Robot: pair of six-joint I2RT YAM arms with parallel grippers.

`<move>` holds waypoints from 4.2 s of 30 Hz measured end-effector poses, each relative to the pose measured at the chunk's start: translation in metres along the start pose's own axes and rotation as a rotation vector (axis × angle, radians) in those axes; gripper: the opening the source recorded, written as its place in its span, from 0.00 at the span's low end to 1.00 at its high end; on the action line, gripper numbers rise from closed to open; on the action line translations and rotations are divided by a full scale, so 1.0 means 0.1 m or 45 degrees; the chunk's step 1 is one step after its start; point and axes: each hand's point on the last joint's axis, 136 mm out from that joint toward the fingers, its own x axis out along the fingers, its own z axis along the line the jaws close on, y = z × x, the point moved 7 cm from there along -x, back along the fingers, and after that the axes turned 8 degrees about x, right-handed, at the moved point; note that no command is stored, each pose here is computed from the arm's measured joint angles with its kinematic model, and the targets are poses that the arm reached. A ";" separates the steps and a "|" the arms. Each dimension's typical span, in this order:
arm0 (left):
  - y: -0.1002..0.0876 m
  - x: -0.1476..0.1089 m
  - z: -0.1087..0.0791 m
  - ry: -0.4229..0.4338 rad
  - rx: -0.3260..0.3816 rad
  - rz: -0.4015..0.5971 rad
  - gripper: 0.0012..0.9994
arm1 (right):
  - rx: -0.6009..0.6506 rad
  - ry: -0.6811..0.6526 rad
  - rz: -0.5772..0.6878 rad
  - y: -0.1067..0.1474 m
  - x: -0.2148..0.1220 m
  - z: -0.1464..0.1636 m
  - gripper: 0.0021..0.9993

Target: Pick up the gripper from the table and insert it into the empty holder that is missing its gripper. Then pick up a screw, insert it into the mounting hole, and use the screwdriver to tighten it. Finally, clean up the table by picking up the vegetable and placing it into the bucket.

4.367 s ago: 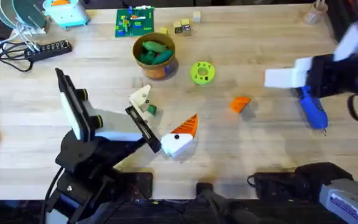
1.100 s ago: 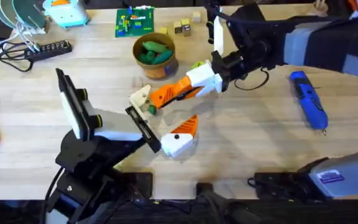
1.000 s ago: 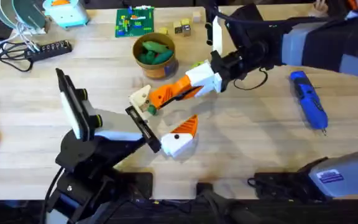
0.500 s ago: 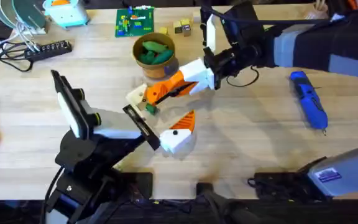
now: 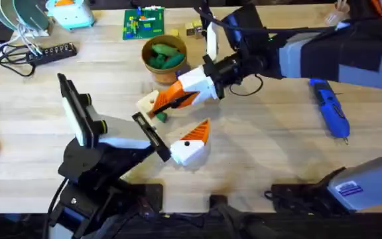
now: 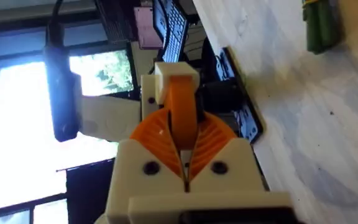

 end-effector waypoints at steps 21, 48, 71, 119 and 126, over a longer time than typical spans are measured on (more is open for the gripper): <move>0.01 0.00 0.06 -0.057 -0.041 0.008 0.99 | -0.109 0.075 -0.115 -0.13 0.10 0.05 0.00; 0.01 0.00 -0.06 0.074 -0.027 0.009 0.99 | -0.080 0.070 -0.149 -0.18 -0.01 0.02 0.48; 0.01 0.00 -0.13 0.148 -0.024 0.013 0.99 | -0.150 0.309 -0.582 -0.66 -0.97 0.00 0.98; 0.01 0.00 -0.13 0.148 -0.024 0.013 0.99 | -0.555 1.719 -0.220 -0.53 -0.67 -0.62 0.35; 0.01 0.00 -0.13 0.148 -0.023 0.013 0.99 | -0.549 1.732 -0.203 -0.55 -0.66 -0.67 0.06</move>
